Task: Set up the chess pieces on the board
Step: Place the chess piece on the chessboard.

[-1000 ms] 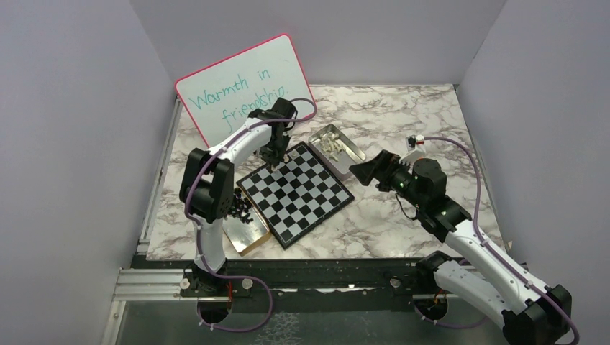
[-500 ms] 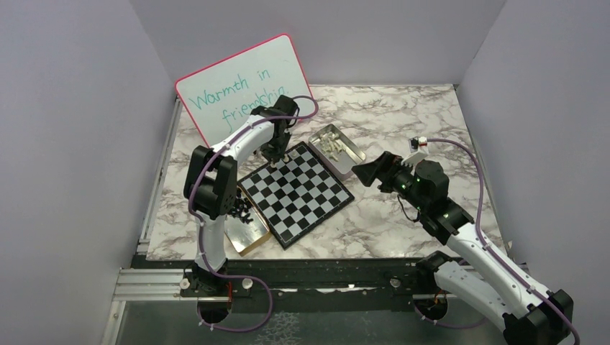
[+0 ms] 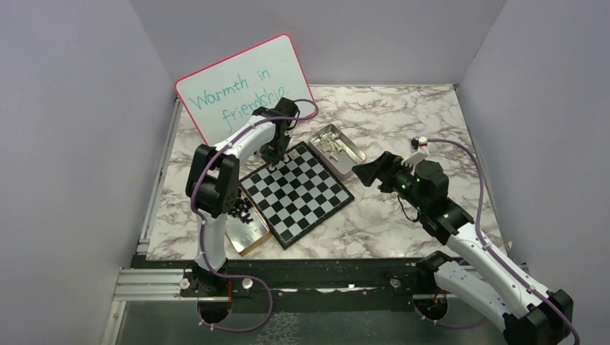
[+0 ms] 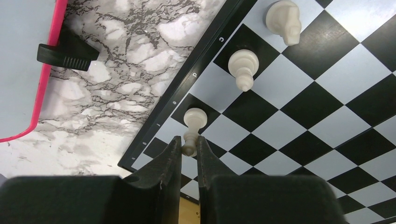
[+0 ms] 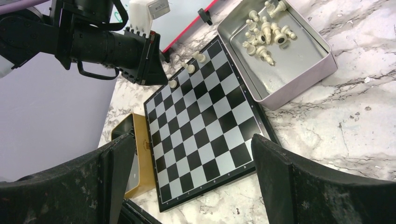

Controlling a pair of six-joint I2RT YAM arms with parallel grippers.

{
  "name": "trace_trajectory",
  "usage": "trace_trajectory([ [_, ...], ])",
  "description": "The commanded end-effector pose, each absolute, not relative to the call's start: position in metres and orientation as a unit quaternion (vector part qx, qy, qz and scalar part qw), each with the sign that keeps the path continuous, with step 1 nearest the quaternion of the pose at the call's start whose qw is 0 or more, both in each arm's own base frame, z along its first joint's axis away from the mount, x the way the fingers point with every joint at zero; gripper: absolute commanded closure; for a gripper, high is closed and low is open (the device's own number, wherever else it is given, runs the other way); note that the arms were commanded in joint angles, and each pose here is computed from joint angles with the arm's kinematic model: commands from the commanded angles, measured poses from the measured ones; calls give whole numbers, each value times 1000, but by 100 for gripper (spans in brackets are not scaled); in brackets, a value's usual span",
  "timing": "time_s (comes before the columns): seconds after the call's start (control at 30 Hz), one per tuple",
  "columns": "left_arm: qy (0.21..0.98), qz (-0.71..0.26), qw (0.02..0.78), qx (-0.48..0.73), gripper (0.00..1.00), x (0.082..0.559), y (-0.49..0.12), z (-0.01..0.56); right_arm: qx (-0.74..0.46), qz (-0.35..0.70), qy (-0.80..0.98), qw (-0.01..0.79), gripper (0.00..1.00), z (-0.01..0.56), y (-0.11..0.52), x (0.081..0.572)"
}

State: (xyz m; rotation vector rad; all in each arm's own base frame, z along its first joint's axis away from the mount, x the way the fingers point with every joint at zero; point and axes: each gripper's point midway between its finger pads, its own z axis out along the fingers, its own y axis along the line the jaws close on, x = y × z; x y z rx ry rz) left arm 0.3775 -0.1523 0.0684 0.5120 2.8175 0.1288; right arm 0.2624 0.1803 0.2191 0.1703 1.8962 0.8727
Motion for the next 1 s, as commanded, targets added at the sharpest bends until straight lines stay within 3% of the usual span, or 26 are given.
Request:
trace_trajectory([
  [0.0, 972, 71, 137, 176, 88, 384, -143, 72, 73, 347, 784, 509, 0, 215, 175, 265],
  [0.5, 974, 43, 128, 182, 70, 380, -152, 71, 73, 348, 783, 511, 0, 216, 175, 265],
  [0.97, 974, 33, 129, 183, 71, 380, -156, 70, 72, 346, 782, 514, 0, 216, 173, 264],
])
